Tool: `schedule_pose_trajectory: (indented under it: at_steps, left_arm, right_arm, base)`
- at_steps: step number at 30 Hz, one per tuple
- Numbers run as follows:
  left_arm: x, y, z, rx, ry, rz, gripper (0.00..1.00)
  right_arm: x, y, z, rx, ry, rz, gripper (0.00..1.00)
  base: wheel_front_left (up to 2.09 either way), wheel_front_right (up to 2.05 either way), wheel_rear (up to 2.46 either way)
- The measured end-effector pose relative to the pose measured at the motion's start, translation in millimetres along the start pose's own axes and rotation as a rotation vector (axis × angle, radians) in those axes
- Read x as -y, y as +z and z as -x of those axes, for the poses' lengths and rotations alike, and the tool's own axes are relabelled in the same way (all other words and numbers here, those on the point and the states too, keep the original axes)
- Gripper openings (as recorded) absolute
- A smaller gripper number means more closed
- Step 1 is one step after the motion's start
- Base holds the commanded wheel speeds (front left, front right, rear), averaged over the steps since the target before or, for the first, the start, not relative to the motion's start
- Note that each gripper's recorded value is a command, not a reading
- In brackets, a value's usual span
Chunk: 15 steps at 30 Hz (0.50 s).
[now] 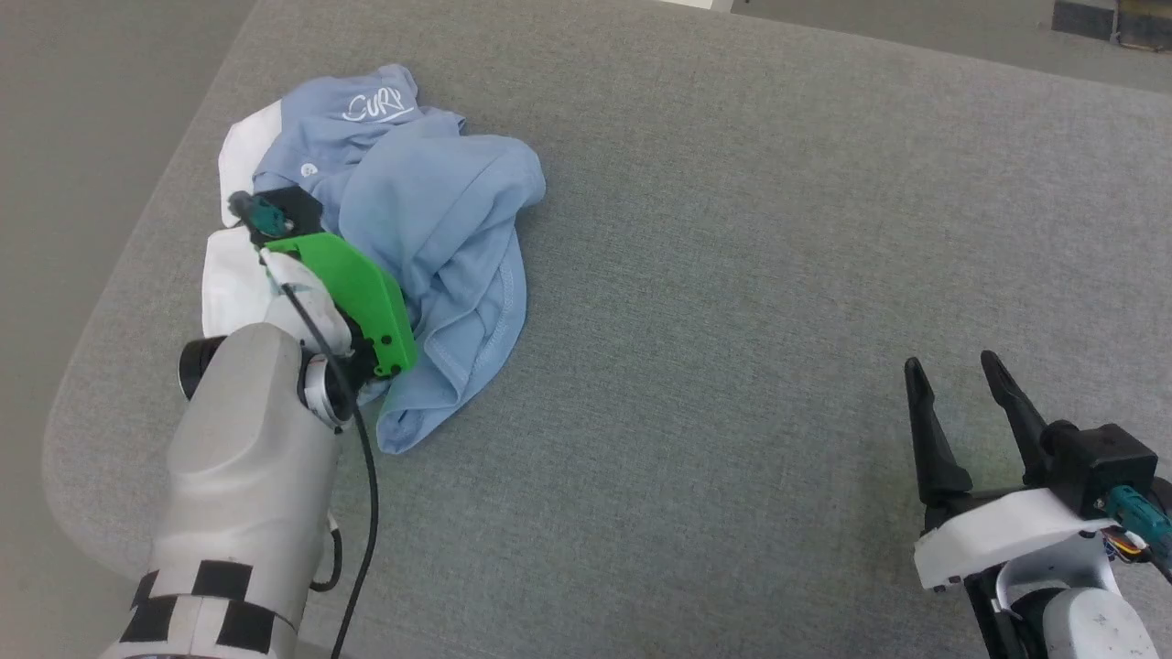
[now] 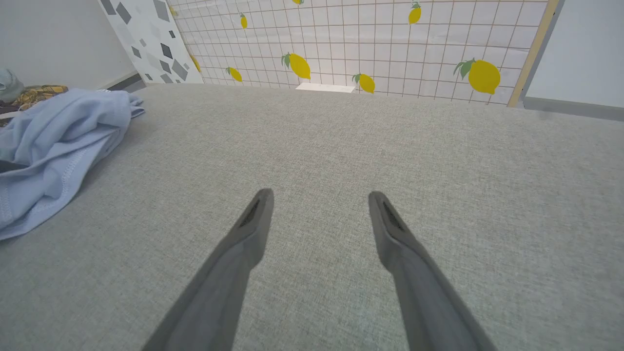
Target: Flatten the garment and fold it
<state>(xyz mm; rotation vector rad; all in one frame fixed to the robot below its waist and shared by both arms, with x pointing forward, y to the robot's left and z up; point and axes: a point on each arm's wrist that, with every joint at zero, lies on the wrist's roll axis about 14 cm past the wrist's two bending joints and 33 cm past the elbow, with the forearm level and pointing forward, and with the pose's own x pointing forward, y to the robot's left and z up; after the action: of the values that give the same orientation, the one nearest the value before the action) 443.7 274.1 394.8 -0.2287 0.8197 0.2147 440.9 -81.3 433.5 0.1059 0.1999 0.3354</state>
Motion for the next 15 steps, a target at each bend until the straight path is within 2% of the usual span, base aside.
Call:
schedule_pose_trajectory:
  at_steps: [4, 6, 10, 15]
  left_arm:
    - [5.9, 32.5, 8.7, 0.169, -0.028, -0.007, 0.00]
    - [17.7, 66.0, 22.2, 0.290, -0.077, -0.022, 0.00]
    - [60.0, 139.6, 66.8, 0.533, -0.219, -0.045, 0.00]
    - [116.7, 190.9, 129.3, 0.726, -0.389, -0.090, 0.00]
  right_arm:
    - [-2.9, 0.7, 2.3, 0.005, 0.006, -0.008, 1.00]
    - [-5.5, 2.9, 4.8, 0.013, 0.010, -0.015, 1.00]
    - [-9.7, 10.4, 12.2, 0.044, 0.014, -0.034, 1.00]
    - [-5.6, 20.5, 27.7, 0.095, -0.012, -0.073, 1.00]
  base:
    - [0.00, 0.00, 0.00]
    - [0.00, 0.00, 0.00]
    - [0.00, 0.00, 0.00]
    - [0.00, 0.00, 0.00]
